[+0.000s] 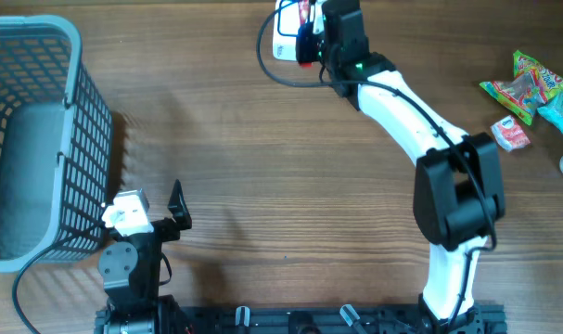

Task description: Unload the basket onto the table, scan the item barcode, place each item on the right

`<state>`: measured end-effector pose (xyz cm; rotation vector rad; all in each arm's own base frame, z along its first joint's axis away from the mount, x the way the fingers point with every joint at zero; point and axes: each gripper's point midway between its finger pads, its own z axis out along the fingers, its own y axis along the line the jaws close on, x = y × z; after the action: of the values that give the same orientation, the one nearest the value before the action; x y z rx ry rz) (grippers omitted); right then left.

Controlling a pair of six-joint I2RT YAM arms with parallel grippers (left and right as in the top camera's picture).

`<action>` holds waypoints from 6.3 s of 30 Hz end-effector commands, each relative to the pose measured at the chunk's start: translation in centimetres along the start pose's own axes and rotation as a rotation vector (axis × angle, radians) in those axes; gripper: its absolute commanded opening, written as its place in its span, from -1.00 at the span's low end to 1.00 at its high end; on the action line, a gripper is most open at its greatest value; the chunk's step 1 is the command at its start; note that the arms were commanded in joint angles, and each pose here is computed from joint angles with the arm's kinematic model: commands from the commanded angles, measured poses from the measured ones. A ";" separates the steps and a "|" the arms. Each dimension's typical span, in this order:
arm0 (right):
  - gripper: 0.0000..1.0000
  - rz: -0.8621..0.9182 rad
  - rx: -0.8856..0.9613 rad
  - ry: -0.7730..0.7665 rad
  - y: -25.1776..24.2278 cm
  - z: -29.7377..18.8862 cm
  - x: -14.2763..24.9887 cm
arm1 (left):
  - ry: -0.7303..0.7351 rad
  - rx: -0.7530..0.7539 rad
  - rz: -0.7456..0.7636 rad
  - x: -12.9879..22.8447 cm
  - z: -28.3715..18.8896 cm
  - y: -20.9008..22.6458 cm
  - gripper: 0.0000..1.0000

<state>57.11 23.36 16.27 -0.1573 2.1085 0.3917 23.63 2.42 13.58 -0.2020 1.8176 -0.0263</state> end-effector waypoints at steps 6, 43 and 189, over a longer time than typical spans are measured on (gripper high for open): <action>-0.91 0.220 -0.079 0.078 1.2 5.8 1.7 | 0.009 0.019 0.020 0.4 0.1 -0.3 1.00; -0.91 0.351 0.735 0.422 -35.7 -19.5 10.9 | 0.009 0.019 0.020 0.4 0.1 -0.3 1.00; 0.99 -0.305 0.233 -0.546 -11.3 -34.1 15.4 | -0.118 0.082 0.042 -0.8 0.8 -1.8 1.00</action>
<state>24.55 1.92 17.54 -0.2069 1.5566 0.0111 24.80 0.83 14.67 -0.1190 1.7000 -0.0729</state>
